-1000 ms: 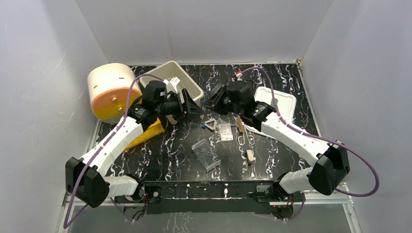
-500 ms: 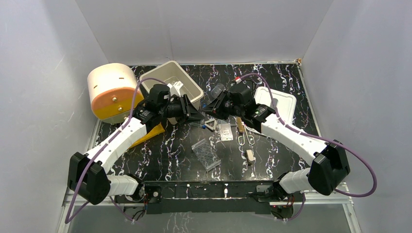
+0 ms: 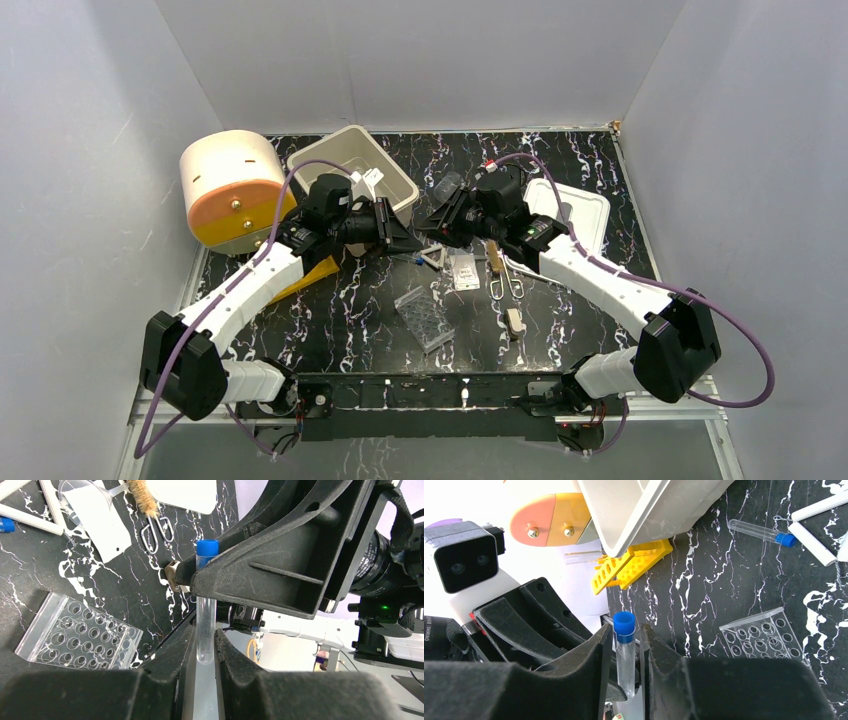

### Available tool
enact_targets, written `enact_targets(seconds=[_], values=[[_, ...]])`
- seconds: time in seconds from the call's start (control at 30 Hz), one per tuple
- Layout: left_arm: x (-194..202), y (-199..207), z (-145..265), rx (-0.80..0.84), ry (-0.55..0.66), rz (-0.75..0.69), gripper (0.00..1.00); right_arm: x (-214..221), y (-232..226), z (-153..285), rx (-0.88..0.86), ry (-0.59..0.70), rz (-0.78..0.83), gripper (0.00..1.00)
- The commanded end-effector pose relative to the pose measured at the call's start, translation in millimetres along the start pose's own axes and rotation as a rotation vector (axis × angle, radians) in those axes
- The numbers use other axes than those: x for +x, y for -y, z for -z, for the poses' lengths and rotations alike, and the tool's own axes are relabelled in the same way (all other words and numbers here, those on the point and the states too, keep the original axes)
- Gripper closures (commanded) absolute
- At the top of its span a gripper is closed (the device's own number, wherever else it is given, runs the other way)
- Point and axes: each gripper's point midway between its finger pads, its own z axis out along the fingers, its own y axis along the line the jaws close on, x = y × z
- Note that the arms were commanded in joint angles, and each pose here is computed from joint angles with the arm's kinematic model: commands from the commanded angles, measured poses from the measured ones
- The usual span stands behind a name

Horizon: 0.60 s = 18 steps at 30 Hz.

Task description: Organize the chemistry lab equipment

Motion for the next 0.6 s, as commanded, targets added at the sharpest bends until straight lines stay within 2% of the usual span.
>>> enact_targets(seconds=[0.0,0.07,0.13,0.33,0.57], values=[[4.3,5.9,1.6,0.031,-0.019,-0.05,1.0,-7.4,-18.6,11.6,-0.079,0.015,0.021,0.61],[4.3,3.1,2.5,0.015,-0.022,-0.081,1.0,-9.6,-16.5,13.7,-0.079,0.006,0.031,0.51],[4.6,-1.2,3.8,-0.01,-0.025,-0.109,1.0,-11.4,-15.8,17.0,-0.082,-0.008,0.049,0.48],[9.0,-1.1,9.2,-0.019,-0.074,-0.213,1.0,-7.4,-12.1,27.7,-0.084,-0.123,0.097,0.41],[13.2,-3.1,11.1,-0.02,-0.116,-0.269,1.0,9.1,-17.4,28.6,-0.152,-0.267,0.155,0.34]])
